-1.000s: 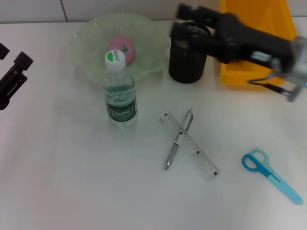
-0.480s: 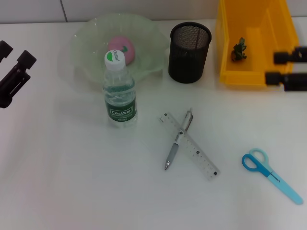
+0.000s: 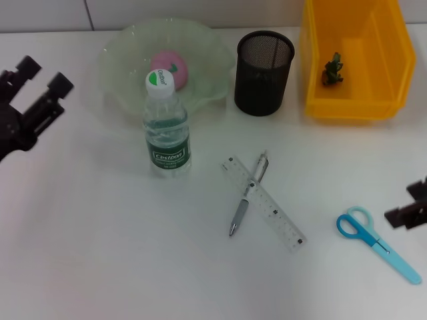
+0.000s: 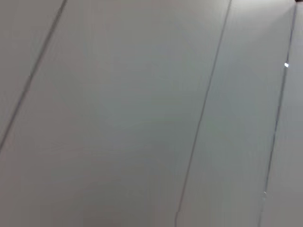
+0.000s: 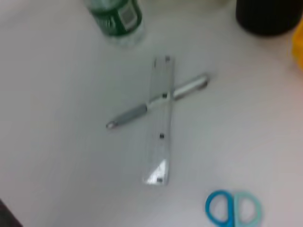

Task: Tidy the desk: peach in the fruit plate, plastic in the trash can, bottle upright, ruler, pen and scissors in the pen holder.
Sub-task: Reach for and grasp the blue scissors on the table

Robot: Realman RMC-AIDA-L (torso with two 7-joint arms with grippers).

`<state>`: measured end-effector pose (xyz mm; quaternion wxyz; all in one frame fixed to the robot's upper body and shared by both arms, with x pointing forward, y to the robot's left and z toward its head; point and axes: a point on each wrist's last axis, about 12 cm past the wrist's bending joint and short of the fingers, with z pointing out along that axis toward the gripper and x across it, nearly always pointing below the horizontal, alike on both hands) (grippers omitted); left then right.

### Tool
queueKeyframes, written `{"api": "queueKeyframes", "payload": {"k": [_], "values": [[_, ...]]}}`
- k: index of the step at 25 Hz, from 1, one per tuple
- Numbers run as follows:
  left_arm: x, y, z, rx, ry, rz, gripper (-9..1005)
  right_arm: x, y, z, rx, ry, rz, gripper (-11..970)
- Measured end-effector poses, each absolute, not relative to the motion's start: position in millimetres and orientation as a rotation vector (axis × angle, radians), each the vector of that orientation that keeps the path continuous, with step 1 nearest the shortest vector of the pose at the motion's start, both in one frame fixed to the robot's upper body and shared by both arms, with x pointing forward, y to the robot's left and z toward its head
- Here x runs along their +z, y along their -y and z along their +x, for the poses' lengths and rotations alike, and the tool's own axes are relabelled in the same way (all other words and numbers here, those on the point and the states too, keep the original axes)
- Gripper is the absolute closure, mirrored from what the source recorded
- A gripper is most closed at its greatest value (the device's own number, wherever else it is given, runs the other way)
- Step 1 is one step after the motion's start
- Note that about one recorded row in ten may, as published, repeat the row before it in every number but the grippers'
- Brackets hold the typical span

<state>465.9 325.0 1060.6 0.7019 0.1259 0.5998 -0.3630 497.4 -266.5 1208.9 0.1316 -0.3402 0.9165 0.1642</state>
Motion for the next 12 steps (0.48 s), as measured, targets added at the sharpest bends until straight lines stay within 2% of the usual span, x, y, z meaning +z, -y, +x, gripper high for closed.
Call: {"api": "queueKeyframes", "payload": {"k": [7,9,12], "values": [[1063,-319,467,-0.856,-1.362,0.43,279,1178,260,502,0.535,-2.759,-0.961,283],[1073,-318,461,-0.936,-1.346,0.655,280,1175,261,502,0.541,-2.77,-0.953,282],[1077,-314,458,-1.003,-1.352,0.827,280,1170,263,504,0.52,-2.8,-0.937,282]]}}
